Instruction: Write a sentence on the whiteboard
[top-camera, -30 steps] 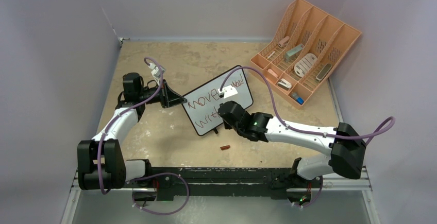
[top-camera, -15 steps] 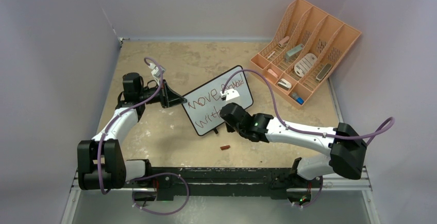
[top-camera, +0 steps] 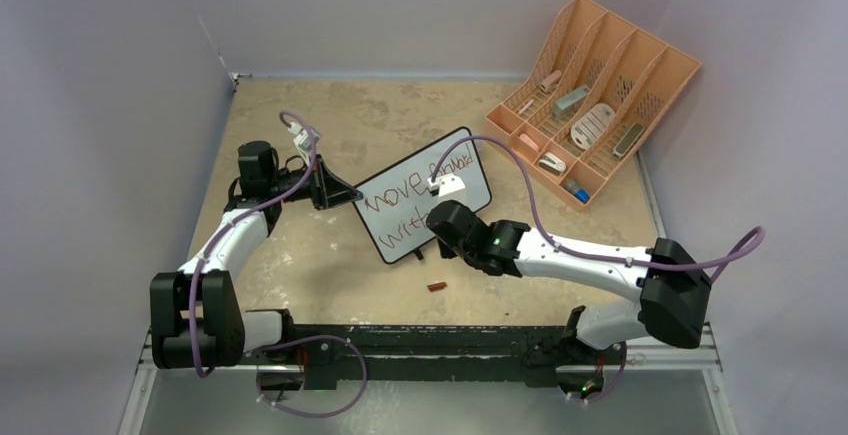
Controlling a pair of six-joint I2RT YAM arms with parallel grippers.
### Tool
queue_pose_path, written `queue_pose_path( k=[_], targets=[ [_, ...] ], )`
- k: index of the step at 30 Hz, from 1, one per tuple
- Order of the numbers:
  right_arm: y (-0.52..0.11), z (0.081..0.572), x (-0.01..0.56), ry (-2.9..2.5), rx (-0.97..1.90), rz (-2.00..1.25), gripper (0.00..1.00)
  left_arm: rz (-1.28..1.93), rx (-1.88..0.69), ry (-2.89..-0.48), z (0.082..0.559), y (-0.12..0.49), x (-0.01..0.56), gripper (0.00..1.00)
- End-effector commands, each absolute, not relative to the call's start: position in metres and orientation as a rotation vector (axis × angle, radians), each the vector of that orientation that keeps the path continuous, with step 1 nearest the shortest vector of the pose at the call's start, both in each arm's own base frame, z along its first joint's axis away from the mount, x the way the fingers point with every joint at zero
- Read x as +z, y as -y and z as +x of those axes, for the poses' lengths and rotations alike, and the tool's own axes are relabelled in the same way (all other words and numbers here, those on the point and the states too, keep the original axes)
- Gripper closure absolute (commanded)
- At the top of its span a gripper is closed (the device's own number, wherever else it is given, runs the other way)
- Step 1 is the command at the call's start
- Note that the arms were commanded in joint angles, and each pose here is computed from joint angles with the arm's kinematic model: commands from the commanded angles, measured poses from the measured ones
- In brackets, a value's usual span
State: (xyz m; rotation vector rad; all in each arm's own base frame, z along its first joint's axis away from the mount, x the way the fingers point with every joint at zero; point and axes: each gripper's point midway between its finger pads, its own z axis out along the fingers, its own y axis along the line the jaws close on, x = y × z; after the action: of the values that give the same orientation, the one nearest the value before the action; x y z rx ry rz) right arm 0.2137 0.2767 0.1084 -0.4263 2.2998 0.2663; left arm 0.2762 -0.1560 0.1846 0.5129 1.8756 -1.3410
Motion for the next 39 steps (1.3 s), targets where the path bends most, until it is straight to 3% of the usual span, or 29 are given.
queue_pose_path(
  k=[1,14,39],
  targets=[
    [-0.275,0.213,0.112,-2.302,0.276,-0.408,1.00,0.547,-1.317,-1.855,0.280,0.156,0.190,1.00],
    [-0.269,0.229,0.157,-2.178,0.284,-0.345,1.00,0.549,-1.306,-1.860,0.281,0.155,0.190,1.00],
    [-0.262,0.268,0.168,-2.108,0.266,-0.276,1.00,0.553,-1.309,-1.857,0.280,0.156,0.191,1.00]
  ],
)
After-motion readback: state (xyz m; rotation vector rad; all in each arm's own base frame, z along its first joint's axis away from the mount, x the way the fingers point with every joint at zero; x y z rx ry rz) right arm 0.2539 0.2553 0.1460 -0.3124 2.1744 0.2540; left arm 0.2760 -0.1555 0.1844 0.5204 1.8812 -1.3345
